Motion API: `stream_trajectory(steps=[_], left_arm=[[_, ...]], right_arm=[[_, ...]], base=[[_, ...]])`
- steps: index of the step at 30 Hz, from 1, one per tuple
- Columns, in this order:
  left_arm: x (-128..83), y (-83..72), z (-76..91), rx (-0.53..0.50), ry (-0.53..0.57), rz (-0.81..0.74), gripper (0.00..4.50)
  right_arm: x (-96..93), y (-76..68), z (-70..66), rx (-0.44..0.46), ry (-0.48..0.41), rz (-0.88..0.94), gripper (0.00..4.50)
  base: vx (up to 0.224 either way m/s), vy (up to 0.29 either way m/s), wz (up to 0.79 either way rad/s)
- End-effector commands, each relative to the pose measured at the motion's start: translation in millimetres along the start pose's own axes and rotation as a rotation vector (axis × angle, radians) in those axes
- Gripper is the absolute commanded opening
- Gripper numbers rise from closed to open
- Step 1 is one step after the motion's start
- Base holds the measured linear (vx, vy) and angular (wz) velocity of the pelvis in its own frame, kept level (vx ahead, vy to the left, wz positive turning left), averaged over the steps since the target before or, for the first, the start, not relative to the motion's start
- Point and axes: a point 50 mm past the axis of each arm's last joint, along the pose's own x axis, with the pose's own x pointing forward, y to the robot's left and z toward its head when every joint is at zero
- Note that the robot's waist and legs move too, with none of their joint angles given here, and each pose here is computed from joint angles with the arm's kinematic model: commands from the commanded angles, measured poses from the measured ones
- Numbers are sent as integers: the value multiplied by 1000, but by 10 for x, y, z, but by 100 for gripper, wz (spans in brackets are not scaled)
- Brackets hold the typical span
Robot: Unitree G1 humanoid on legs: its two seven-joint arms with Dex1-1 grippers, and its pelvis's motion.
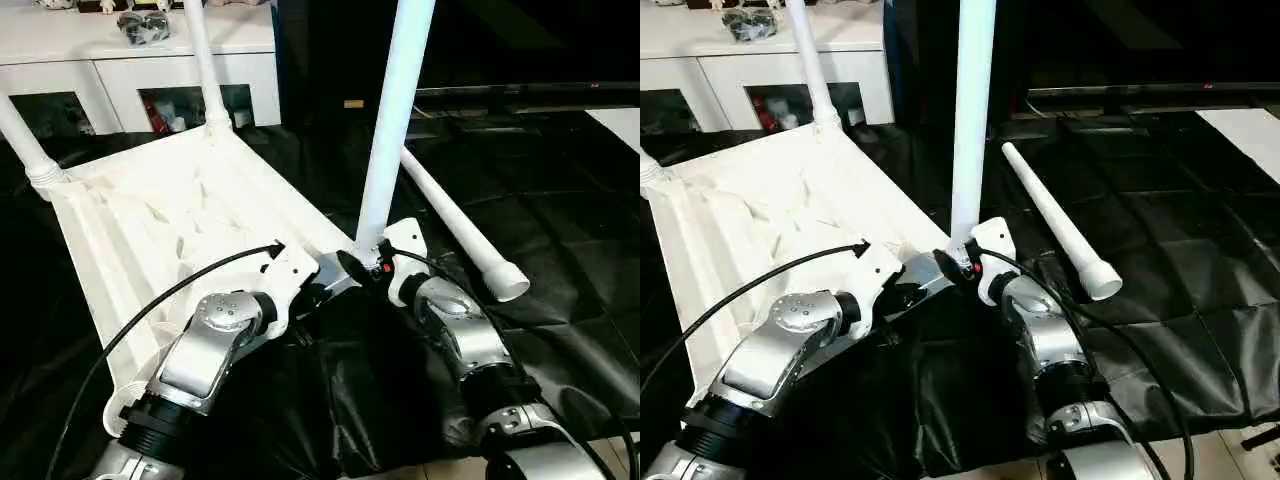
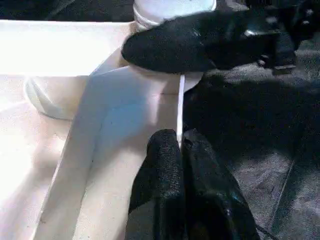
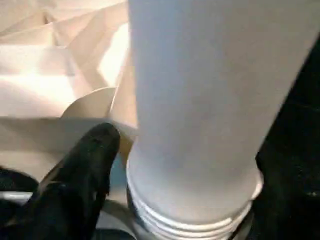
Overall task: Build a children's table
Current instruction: Rotate leg to tighten
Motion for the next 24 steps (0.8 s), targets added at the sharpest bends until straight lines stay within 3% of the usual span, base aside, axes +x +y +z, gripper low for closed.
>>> stream_trajectory(steps=[1,6,10,15,18,24], left_arm=[[36,-55,290,38,-108,15,0],[53,27,222,0,-48,101,0],[65,32,231,-6,-44,119,0],[84,-37,301,29,-78,84,0],[65,-83,366,8,-122,39,55],[-45,144,449,87,-145,188,77]], right_arm=[[51,227,45,-31,-19,161,393],[-381,-170,137,-37,-62,188,393],[-576,-310,146,-42,-50,205,393],[-740,-345,108,-54,-2,267,393],[-731,-297,55,-75,44,267,400],[-623,-174,-21,-88,86,244,400]], base=[[0,0,0],[0,0,0],[0,0,0],[0,0,0],[0,0,0],[0,0,0]])
